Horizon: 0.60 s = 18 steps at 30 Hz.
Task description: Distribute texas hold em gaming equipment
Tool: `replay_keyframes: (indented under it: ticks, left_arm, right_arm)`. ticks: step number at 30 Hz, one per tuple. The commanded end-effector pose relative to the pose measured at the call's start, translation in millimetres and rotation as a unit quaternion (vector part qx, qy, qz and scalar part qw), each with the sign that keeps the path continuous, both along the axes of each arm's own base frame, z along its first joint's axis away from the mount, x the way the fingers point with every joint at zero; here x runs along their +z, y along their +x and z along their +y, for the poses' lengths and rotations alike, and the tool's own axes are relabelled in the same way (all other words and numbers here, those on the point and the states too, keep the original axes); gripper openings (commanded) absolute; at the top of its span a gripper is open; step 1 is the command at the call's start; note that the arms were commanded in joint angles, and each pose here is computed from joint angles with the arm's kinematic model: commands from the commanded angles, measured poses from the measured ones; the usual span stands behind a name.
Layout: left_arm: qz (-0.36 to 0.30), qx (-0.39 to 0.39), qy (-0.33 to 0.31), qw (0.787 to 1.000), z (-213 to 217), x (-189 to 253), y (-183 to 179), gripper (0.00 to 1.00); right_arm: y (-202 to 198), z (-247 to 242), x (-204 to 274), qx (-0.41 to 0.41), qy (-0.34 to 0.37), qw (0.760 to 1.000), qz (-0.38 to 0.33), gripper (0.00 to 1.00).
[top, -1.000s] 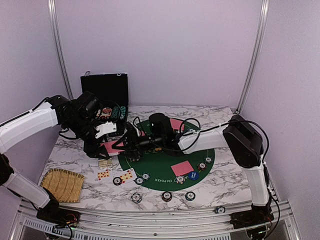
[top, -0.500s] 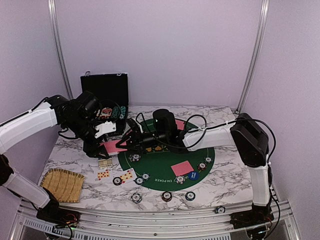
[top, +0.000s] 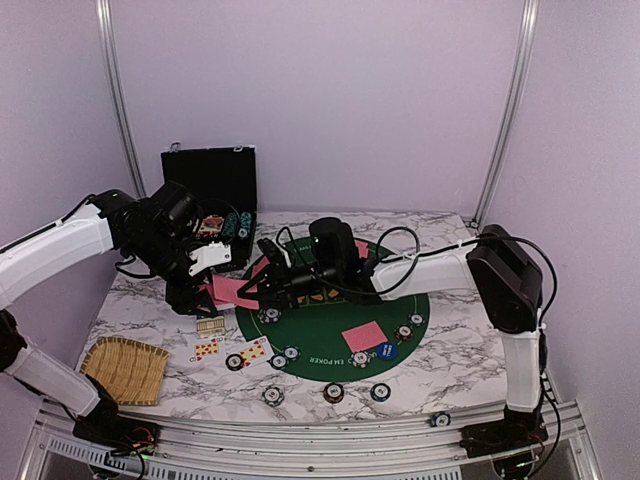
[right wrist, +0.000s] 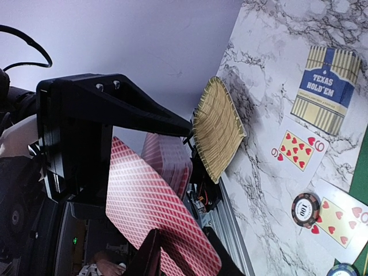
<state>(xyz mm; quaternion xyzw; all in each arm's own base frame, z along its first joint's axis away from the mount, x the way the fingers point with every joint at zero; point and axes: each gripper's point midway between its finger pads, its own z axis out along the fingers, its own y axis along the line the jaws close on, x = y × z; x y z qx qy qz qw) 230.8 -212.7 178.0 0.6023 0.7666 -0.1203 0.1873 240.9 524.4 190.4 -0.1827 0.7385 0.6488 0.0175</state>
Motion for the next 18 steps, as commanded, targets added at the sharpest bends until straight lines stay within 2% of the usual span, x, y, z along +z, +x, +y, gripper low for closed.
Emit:
replay_keyframes:
  ticks: [1,18]
  left_arm:
    - [-0.013,-0.006,-0.012,1.0,-1,10,-1,0.0]
    - [-0.014,-0.005,-0.011,1.0,0,10,0,0.0]
  right_arm:
    - [-2,-7,21,0.005,0.013,1.0,-0.01,0.24]
    - [4,-36,18,-0.01,-0.02,1.0,-0.011,0.04]
